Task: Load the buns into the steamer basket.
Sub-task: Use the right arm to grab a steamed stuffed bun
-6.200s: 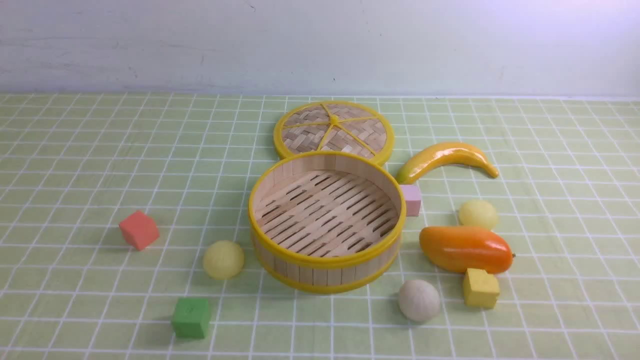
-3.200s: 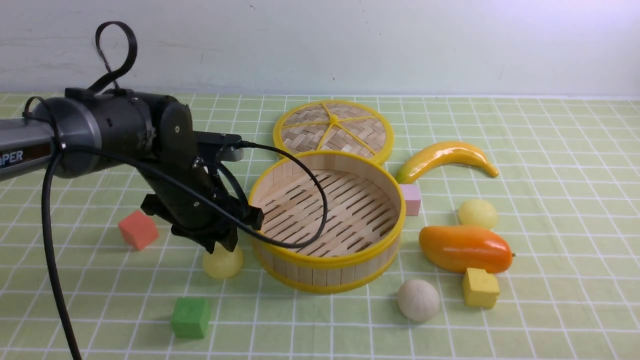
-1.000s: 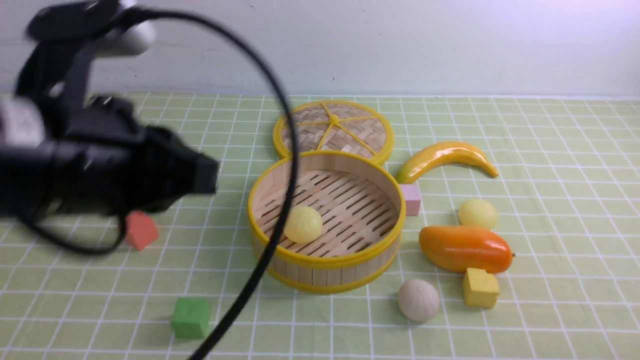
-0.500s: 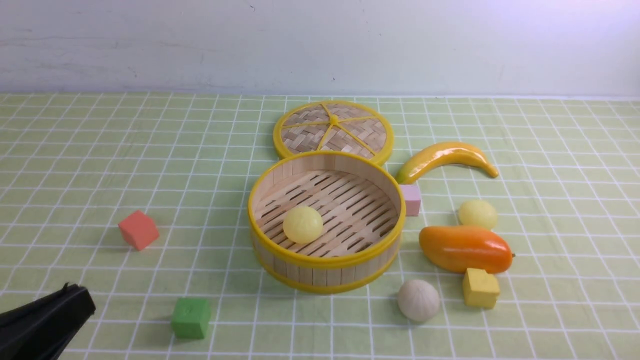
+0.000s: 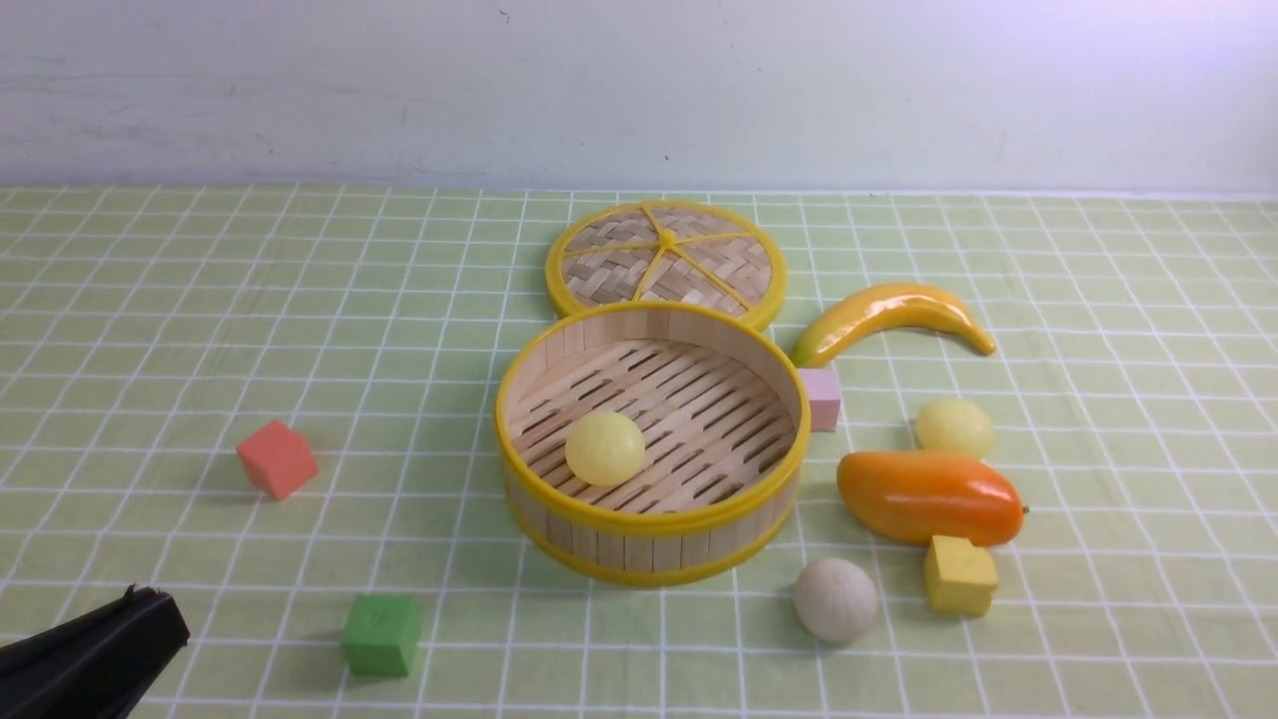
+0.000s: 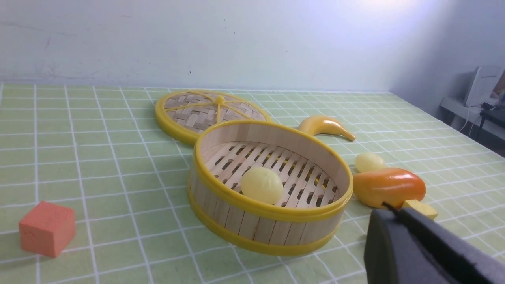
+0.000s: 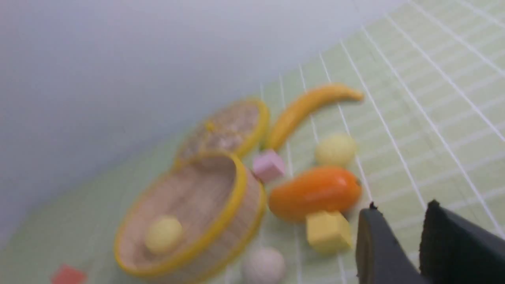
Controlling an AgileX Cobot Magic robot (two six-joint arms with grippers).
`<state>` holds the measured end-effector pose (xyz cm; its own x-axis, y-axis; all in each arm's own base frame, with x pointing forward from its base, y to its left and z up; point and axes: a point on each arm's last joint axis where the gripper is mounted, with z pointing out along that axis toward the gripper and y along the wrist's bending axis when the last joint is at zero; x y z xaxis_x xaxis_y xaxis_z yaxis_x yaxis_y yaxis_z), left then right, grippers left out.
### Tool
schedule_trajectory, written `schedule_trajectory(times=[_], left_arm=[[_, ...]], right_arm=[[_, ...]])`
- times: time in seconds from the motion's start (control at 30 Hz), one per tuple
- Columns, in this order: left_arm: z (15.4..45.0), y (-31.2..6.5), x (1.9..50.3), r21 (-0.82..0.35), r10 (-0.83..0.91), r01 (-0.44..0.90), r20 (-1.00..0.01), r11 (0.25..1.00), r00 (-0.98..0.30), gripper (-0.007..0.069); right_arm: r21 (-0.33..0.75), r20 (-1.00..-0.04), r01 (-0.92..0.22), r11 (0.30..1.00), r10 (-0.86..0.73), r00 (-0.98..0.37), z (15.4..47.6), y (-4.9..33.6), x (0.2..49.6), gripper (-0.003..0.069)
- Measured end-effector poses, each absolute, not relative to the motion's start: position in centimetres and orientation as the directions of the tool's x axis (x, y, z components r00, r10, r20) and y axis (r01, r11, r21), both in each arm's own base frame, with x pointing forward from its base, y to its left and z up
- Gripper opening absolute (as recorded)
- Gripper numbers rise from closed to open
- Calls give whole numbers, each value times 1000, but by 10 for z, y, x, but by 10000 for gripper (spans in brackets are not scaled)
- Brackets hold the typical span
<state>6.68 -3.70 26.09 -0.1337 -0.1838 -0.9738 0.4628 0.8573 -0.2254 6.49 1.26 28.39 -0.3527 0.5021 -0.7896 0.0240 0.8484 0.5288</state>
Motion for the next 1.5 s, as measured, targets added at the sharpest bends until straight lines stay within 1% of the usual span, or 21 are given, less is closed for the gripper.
schedule_trajectory(times=[0.07, 0.1, 0.13, 0.2, 0.3, 0.33, 0.37, 0.43, 0.47, 0.5, 0.57, 0.6, 0.67, 0.73, 0.8, 0.83, 0.93, 1.07, 1.17, 1.4, 1.5], left_arm=[[261, -37, 67, -225, -184, 463, -974, 857, -134, -13], [261, -37, 67, -225, -183, 463, -974, 857, -135, -13], [261, -37, 67, -225, -183, 463, -974, 857, -136, -13], [261, -37, 67, -225, -183, 463, -974, 857, -136, -13], [261, -37, 67, -225, -183, 463, -974, 857, -136, -13], [261, -37, 67, -225, -183, 463, -974, 857, -136, -13], [261, -37, 67, -225, -183, 463, -974, 857, -136, -13], [261, -37, 67, -225, -182, 463, -974, 857, -136, -13], [261, -37, 67, -225, -182, 463, -974, 857, -136, -13], [261, -37, 67, -225, -182, 463, -974, 857, -136, -13], [261, -37, 67, -225, -182, 463, -974, 857, -136, -13], [261, -37, 67, -225, -182, 463, -974, 857, -136, -13], [261, -37, 67, -225, -182, 463, -974, 857, -136, -13], [261, -37, 67, -225, -182, 463, -974, 857, -136, -13], [261, -37, 67, -225, -182, 463, -974, 857, -136, -13], [261, -37, 67, -225, -182, 463, -974, 857, -136, -13], [261, -37, 67, -224, -182, 463, -974, 858, -135, -13], [261, -37, 67, -224, -181, 463, -974, 857, -136, -13], [261, -37, 67, -224, -181, 463, -974, 857, -136, -13], [261, -37, 67, -224, -181, 463, -974, 858, -136, -13], [260, -37, 67, -224, -181, 463, -974, 858, -137, -13]], right_arm=[[378, -758, 11, 926, 316, -570, 304, 20, 80, 148], [304, -719, -25, 952, 213, -661, 313, 26, 93, 137], [261, -671, -46, 964, 147, -726, 313, 30, 102, 127], [188, -571, -105, 977, 21, -821, 317, 41, 126, 104], [141, -455, -160, 977, -80, -887, 311, 59, 165, 74], [135, -434, -172, 976, -98, -896, 308, 65, 175, 71], [135, -434, -176, 975, -101, -895, 309, 66, 178, 69], [122, -379, -236, 964, -174, -909, 293, 93, 208, 66], [124, -386, -237, 964, -173, -906, 295, 93, 209, 66], [116, -366, -278, 953, -220, -904, 285, 111, 221, 66], [110, -356, -324, 939, -267, -895, 275, 132, 235, 71], [111, -363, -325, 939, -266, -893, 276, 132, 236, 71], [105, -333, -358, 928, -306, -892, 260, 154, 252, 84], [104, -325, -363, 926, -313, -892, 255, 161, 259, 95], [95, -301, -364, 927, -322, -897, 244, 168, 271, 113], [91, -296, -365, 926, -325, -898, 237, 174, 280, 135], [92, -292, -364, 927, -325, -899, 223, 182, 293, 178], [98, -315, -359, 928, -313, -896, 211, 188, 306, 242], [101, -333, -353, 930, -302, -893, 206, 189, 311, 262], [99, -320, -332, 938, -287, -903, 189, 186, 321, 267], [98, -306, -322, 942, -279, -910, 183, 184, 323, 246]])
